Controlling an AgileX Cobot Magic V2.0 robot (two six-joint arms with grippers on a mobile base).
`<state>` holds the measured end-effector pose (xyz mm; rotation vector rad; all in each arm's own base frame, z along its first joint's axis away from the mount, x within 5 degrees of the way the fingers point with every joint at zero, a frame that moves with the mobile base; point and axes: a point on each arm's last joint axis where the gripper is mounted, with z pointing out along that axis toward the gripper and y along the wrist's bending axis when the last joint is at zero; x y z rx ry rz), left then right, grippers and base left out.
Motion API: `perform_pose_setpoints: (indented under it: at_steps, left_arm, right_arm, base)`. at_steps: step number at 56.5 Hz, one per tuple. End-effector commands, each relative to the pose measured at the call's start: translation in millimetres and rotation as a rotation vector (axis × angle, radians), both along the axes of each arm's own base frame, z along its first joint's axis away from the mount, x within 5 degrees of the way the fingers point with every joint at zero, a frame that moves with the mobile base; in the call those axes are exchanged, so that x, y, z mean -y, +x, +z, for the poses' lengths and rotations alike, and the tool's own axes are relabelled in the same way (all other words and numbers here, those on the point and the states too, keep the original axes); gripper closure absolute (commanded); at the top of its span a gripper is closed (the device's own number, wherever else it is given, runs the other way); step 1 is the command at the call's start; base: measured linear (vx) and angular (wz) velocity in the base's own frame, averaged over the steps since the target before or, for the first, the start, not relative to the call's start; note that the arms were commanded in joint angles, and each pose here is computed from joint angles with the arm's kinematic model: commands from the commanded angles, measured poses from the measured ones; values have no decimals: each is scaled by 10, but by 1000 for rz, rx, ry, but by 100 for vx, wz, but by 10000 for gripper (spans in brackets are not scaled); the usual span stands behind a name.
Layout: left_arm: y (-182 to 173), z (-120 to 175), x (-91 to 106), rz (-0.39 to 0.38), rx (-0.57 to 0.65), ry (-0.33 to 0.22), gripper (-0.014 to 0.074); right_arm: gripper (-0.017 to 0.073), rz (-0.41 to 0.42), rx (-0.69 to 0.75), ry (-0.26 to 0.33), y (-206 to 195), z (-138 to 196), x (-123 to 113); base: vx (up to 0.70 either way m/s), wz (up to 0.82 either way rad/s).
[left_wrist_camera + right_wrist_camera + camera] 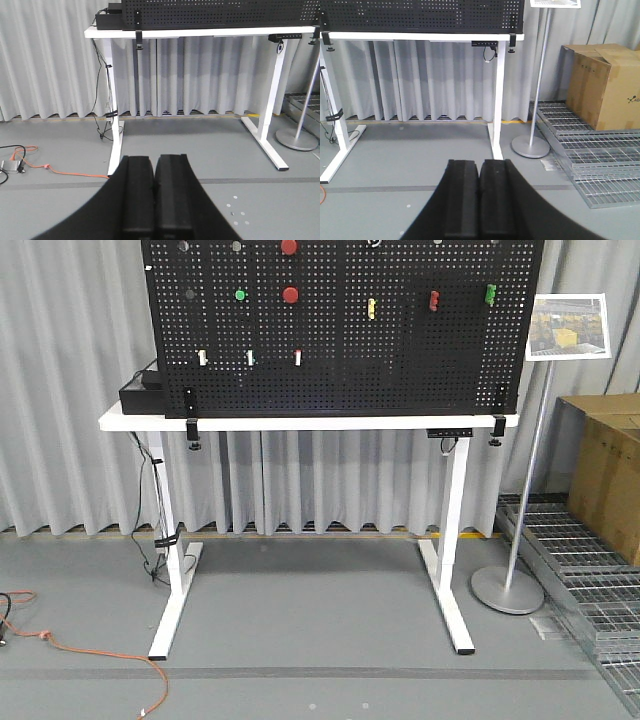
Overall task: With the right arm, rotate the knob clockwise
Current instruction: 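Drive the base forward toward the black pegboard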
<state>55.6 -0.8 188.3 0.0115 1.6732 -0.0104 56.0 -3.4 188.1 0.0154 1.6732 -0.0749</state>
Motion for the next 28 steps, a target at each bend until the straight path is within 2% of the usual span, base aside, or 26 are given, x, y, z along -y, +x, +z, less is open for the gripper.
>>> perform_pose_setpoints:
  at_steps: [1, 28]
  left_arm:
    - [9, -10, 3, -3, 63, -8, 600]
    - [9, -10, 3, -3, 63, -8, 600]
  right_arm:
    - [568, -4, 75, -12, 6, 33, 2]
    - [568, -4, 75, -12, 6, 33, 2]
  base:
    - [0, 0]
    - [0, -1]
